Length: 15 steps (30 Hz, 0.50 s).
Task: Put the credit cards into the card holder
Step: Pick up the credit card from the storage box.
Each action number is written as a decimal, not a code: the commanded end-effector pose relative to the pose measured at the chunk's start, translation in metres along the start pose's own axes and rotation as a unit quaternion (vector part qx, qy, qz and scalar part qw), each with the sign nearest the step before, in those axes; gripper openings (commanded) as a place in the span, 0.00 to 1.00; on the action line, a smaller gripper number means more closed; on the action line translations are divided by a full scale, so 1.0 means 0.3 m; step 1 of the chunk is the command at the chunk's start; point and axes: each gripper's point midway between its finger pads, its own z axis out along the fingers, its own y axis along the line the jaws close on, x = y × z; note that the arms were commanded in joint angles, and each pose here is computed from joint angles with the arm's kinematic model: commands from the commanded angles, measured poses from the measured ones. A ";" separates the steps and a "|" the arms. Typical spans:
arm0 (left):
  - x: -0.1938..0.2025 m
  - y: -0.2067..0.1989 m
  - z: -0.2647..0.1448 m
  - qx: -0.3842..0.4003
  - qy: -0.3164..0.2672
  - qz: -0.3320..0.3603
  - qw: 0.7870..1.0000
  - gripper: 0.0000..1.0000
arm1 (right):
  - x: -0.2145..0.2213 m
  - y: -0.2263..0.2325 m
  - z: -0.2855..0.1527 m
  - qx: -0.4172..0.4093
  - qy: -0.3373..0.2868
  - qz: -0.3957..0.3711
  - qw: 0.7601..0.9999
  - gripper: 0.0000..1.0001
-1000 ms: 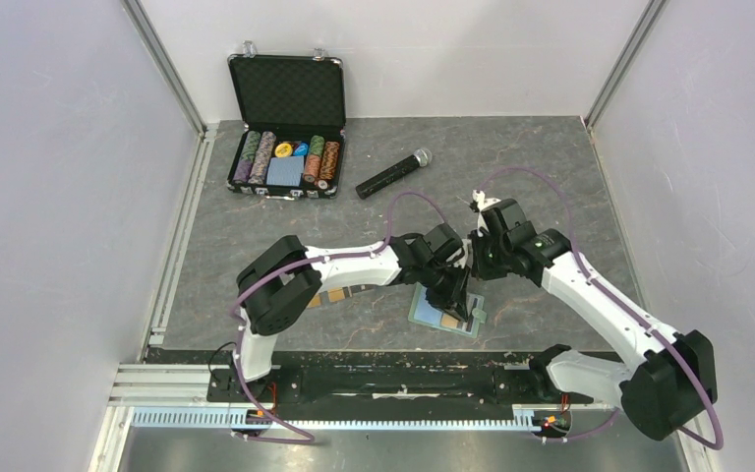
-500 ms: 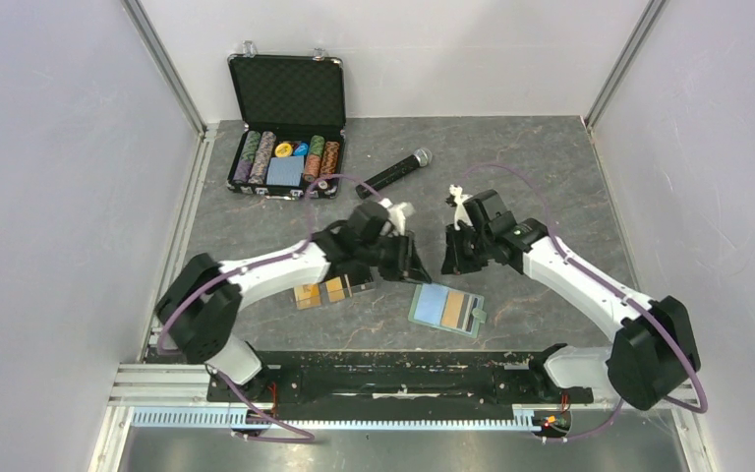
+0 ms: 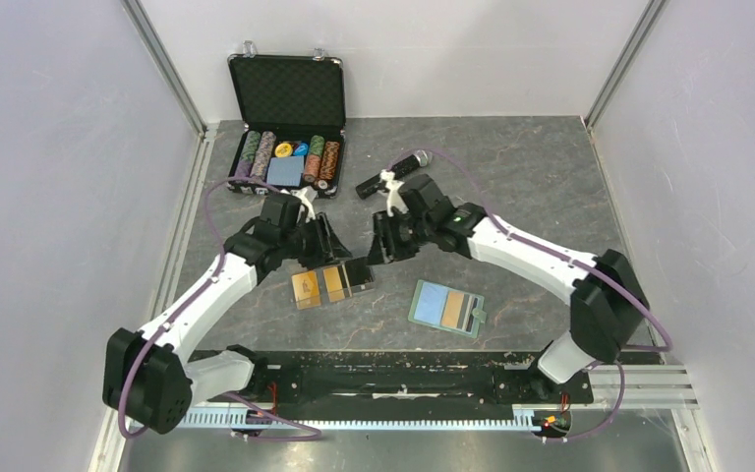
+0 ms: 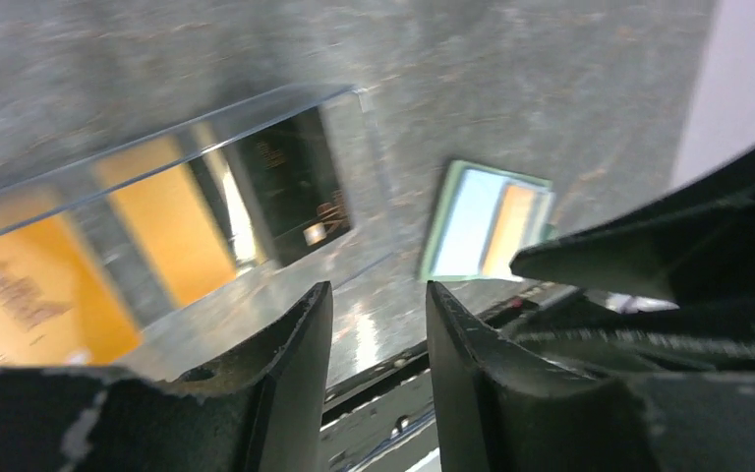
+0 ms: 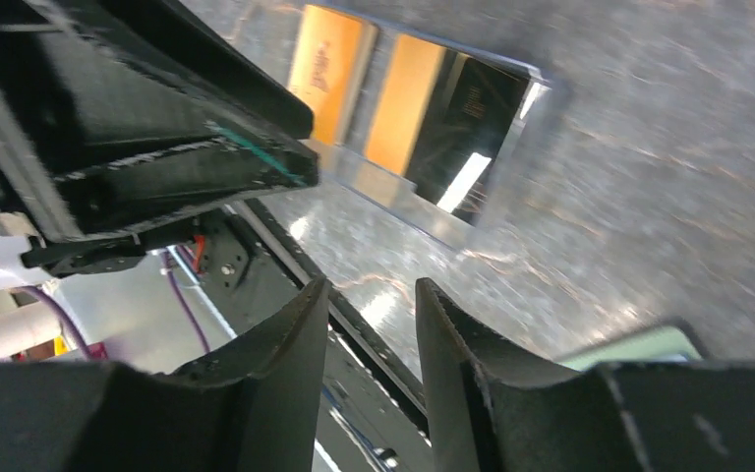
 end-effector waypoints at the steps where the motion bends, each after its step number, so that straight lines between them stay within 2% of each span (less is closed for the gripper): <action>1: 0.001 0.158 -0.101 -0.145 0.012 0.042 0.989 0.47 | -0.055 0.169 0.073 -0.062 -0.009 -0.014 0.998 0.42; 8: -0.029 0.263 -0.171 -0.250 0.010 0.069 0.966 0.47 | 0.013 0.262 0.227 -0.097 0.029 -0.012 0.995 0.49; 15: -0.029 0.343 -0.189 -0.300 0.013 0.056 0.952 0.47 | 0.031 0.281 0.374 -0.111 0.056 0.004 0.992 0.50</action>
